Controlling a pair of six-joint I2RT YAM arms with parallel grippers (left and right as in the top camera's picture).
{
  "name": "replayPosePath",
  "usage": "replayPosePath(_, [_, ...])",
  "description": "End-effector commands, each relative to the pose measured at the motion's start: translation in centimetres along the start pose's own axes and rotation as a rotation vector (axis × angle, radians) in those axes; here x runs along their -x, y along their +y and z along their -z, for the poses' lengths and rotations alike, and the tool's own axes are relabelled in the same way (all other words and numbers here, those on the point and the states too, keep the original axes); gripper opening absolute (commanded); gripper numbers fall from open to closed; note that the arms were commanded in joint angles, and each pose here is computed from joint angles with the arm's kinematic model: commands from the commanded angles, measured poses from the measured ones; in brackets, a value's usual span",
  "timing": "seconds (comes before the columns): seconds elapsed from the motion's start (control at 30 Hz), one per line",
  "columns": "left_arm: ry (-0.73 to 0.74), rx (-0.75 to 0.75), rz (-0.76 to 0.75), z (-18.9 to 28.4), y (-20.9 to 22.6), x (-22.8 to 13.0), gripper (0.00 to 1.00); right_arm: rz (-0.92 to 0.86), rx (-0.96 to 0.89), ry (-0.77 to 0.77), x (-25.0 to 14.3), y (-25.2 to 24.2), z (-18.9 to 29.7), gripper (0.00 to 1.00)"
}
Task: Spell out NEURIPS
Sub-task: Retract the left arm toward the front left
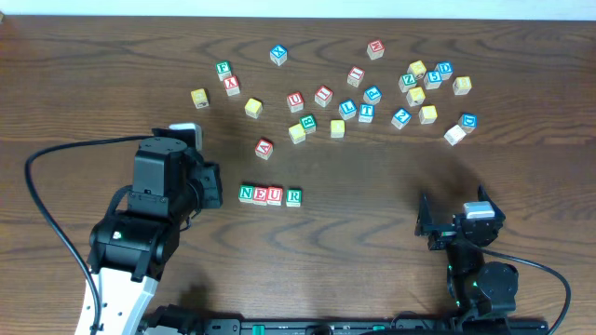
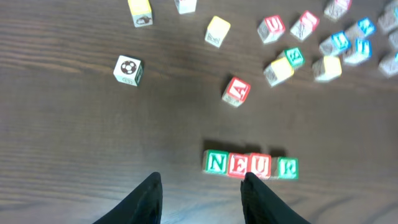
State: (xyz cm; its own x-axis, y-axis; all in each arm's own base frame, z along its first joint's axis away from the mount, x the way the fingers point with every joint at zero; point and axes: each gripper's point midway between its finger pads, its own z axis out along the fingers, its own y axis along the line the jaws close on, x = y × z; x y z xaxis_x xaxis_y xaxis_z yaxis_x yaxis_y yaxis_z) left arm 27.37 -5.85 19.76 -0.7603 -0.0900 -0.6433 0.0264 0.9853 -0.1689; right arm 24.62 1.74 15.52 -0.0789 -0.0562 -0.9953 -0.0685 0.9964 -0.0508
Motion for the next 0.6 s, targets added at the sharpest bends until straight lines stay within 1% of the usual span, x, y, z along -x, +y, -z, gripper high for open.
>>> replayPosePath(0.0, [-0.005,-0.051,-0.157,0.5,-0.9,0.3,0.40,0.023,-0.023,0.005,-0.1,-0.4,0.0,0.99])
replayPosePath(0.13, [0.004,-0.129,-0.283,1.1,-2.1,-0.4,0.40,0.023,-0.024,0.005,-0.1,-0.4,0.0,0.99])
replayPosePath(0.23, [-0.010,-0.134,-0.348,2.0,-2.1,-0.7,0.41,0.023,-0.024,0.002,-0.1,-0.5,0.0,0.99])
replayPosePath(0.57, [-0.128,-0.140,-0.400,5.5,-2.3,-0.3,0.41,-0.003,-0.003,0.002,-0.1,-0.1,0.0,0.99])
